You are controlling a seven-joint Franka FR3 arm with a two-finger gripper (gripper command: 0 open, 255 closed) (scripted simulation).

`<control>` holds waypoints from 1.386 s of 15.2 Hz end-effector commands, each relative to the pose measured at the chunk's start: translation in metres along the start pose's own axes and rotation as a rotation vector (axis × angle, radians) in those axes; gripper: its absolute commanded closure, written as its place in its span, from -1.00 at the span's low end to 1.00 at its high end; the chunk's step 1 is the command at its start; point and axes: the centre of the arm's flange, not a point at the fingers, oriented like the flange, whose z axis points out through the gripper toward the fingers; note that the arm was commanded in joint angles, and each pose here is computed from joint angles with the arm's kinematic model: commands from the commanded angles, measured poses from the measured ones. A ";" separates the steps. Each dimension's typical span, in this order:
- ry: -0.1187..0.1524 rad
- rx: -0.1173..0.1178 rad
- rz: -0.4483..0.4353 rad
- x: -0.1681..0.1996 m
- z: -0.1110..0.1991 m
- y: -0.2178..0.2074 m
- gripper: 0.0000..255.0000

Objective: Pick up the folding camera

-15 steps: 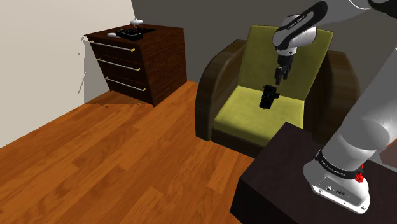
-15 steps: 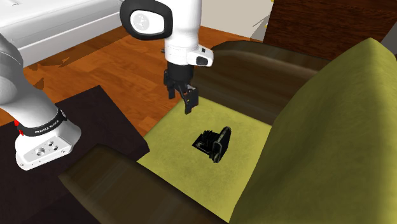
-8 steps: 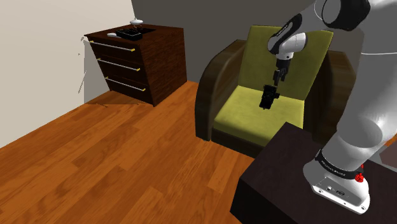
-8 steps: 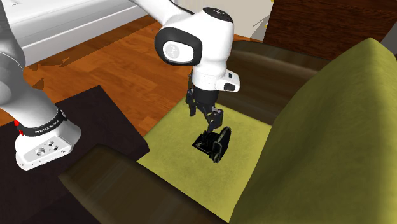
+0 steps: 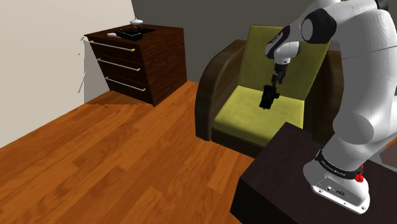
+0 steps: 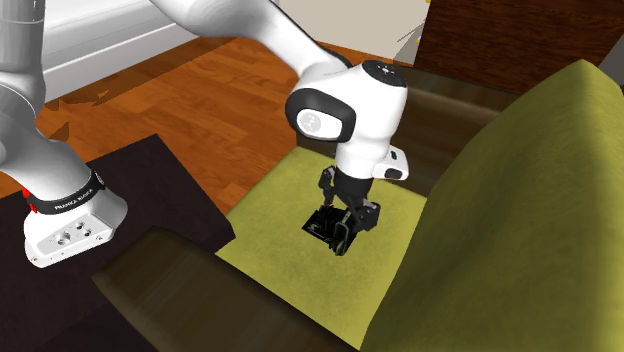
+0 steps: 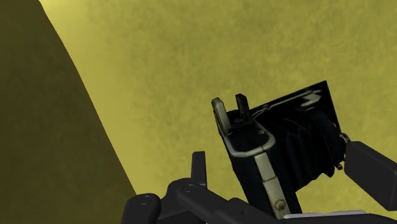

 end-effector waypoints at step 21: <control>0.001 0.001 0.000 0.002 0.013 0.003 1.00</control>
